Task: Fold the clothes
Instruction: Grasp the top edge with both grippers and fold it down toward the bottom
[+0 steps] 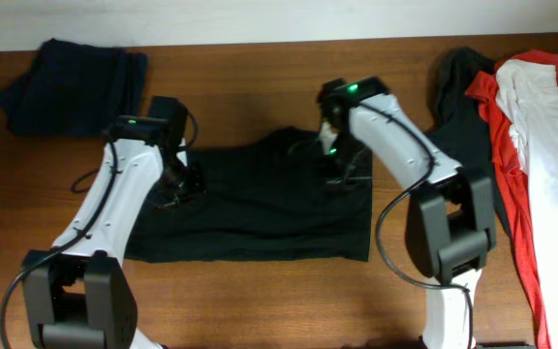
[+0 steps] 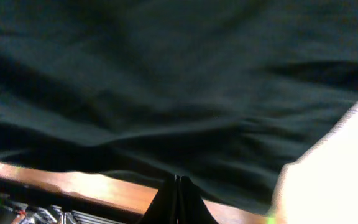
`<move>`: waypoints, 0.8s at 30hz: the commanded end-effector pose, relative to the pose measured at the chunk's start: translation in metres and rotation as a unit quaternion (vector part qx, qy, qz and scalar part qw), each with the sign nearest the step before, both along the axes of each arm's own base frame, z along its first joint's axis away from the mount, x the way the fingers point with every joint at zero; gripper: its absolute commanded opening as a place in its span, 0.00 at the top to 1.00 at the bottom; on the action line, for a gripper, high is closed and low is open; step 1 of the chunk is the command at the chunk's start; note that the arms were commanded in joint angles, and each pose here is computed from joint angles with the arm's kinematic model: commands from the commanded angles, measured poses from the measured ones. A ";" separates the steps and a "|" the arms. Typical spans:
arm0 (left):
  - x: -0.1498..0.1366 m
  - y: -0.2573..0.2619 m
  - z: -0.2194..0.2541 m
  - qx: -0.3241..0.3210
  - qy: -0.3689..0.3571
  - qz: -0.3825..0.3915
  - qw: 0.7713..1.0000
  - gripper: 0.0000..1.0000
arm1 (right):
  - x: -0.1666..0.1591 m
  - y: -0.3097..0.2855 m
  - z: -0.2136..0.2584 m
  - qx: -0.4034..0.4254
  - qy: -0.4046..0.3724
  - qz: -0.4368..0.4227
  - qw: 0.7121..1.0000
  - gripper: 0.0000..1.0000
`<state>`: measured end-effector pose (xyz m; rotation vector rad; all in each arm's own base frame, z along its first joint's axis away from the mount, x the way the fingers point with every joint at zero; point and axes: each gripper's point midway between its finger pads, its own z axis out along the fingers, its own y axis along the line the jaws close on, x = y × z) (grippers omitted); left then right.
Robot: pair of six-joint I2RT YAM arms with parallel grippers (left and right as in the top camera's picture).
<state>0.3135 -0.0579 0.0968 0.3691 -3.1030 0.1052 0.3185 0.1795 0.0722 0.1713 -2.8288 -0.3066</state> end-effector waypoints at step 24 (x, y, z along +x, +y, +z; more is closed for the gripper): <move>-0.026 -0.058 -0.060 -0.070 0.001 -0.092 0.993 1.00 | -0.034 0.042 -0.049 0.086 -0.112 -0.088 0.986 0.94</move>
